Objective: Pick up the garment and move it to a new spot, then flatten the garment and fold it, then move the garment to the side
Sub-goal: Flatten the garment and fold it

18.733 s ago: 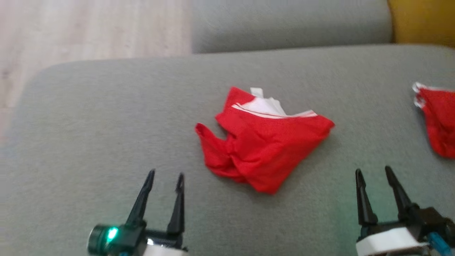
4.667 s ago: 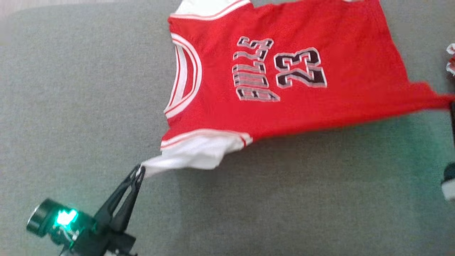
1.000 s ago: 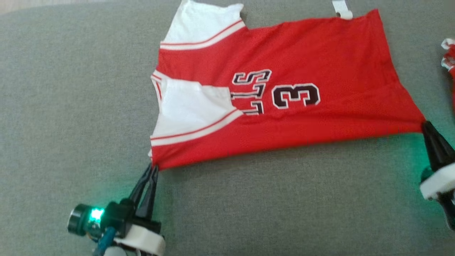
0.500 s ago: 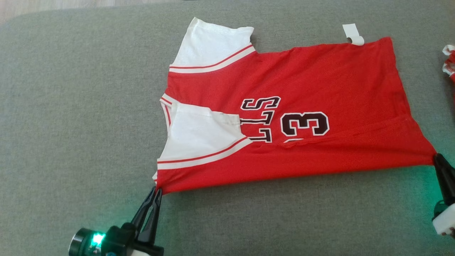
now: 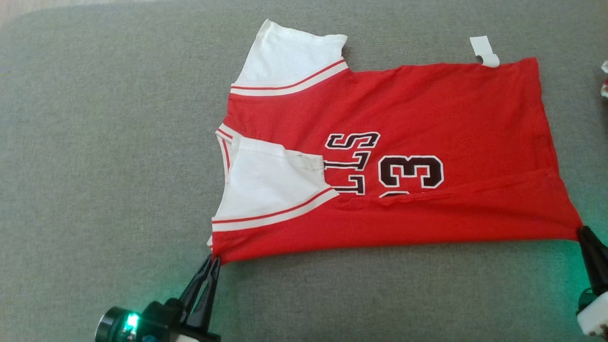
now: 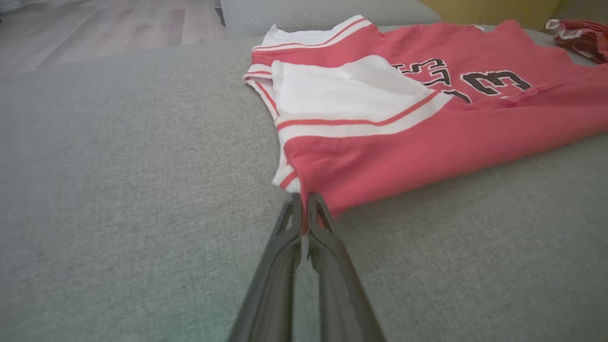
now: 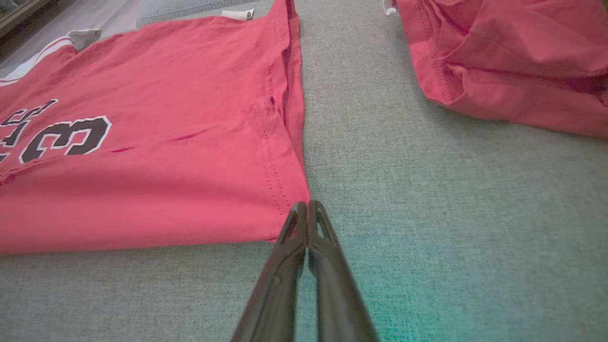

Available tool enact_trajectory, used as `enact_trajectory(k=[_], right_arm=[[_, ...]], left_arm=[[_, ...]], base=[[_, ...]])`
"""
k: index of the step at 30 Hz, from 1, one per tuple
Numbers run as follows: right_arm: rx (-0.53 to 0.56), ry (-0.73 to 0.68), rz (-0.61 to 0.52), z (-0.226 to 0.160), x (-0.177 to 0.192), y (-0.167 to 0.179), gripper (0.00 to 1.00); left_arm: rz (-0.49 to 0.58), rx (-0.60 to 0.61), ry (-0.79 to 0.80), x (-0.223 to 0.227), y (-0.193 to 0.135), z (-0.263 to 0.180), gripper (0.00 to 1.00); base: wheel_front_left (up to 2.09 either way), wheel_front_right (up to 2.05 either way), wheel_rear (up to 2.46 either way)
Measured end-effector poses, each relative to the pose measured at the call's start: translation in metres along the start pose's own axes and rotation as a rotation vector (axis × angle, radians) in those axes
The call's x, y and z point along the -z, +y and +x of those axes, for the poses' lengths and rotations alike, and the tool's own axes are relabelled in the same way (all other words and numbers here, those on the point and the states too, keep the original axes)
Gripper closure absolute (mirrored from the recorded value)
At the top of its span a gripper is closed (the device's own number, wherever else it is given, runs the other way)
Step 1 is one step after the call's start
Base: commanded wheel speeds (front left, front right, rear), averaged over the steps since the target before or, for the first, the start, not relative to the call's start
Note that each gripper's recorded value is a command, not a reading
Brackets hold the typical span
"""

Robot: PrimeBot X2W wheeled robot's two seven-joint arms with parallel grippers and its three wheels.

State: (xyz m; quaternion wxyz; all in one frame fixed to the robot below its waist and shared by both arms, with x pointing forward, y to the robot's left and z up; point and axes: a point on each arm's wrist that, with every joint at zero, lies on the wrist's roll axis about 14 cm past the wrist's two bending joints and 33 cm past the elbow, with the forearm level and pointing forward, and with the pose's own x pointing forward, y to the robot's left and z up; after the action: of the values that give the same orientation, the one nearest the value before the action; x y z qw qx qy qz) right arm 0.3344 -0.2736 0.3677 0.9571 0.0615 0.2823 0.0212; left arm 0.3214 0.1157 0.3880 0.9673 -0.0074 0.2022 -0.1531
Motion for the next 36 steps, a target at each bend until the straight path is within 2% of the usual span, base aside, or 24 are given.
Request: enact_trajectory(k=[1, 2, 3, 4, 10, 14, 19, 23, 25, 28, 36], right_arm=[[0.001, -0.001, 0.001, 0.000, -0.001, 0.001, 0.79], [0.002, -0.005, 0.006, 0.000, -0.002, 0.002, 0.03], [0.005, -0.015, 0.012, -0.001, -0.004, 0.002, 0.00], [0.005, -0.025, 0.011, -0.001, -0.006, 0.003, 0.00], [-0.018, -0.120, 0.013, -0.002, -0.030, 0.011, 0.00], [-0.036, -0.200, 0.009, -0.004, -0.046, 0.018, 0.00], [-0.058, -0.230, -0.008, 0.000, -0.053, 0.027, 0.00], [-0.079, -0.272, -0.021, 0.009, -0.070, 0.037, 0.00], [-0.073, -0.277, -0.024, 0.015, -0.073, 0.034, 0.00], [-0.070, -0.265, -0.023, 0.021, -0.069, 0.033, 0.00], [-0.023, -0.244, -0.028, 0.031, -0.062, 0.018, 0.00]], left_arm=[[-0.006, 0.008, 0.008, 0.002, -0.001, 0.000, 1.00], [-0.013, 0.015, 0.019, 0.004, -0.002, 0.000, 0.82], [-0.018, 0.018, 0.023, 0.005, -0.003, 0.001, 0.10], [-0.020, 0.026, 0.031, 0.007, -0.004, 0.001, 0.00], [-0.009, 0.043, -0.018, -0.011, -0.005, 0.013, 0.00], [0.002, 0.088, -0.101, -0.048, -0.003, 0.034, 0.00], [0.109, 0.176, -0.208, -0.115, 0.004, 0.074, 0.00], [0.187, 0.274, -0.214, -0.163, 0.002, 0.113, 0.00], [0.203, 0.318, -0.152, -0.183, 0.002, 0.145, 0.00], [0.222, 0.339, -0.044, -0.187, 0.003, 0.176, 0.00], [0.284, 0.382, 0.247, -0.154, 0.003, 0.239, 0.00]], base=[[0.00, 0.00, 0.00], [0.00, 0.00, 0.00], [0.00, 0.00, 0.00], [0.00, 0.00, 0.00], [0.00, 0.00, 0.00], [0.00, 0.00, 0.00], [0.00, 0.00, 0.00], [0.00, 0.00, 0.00], [0.00, 0.00, 0.00], [0.00, 0.00, 0.00], [0.00, 0.00, 0.00]])
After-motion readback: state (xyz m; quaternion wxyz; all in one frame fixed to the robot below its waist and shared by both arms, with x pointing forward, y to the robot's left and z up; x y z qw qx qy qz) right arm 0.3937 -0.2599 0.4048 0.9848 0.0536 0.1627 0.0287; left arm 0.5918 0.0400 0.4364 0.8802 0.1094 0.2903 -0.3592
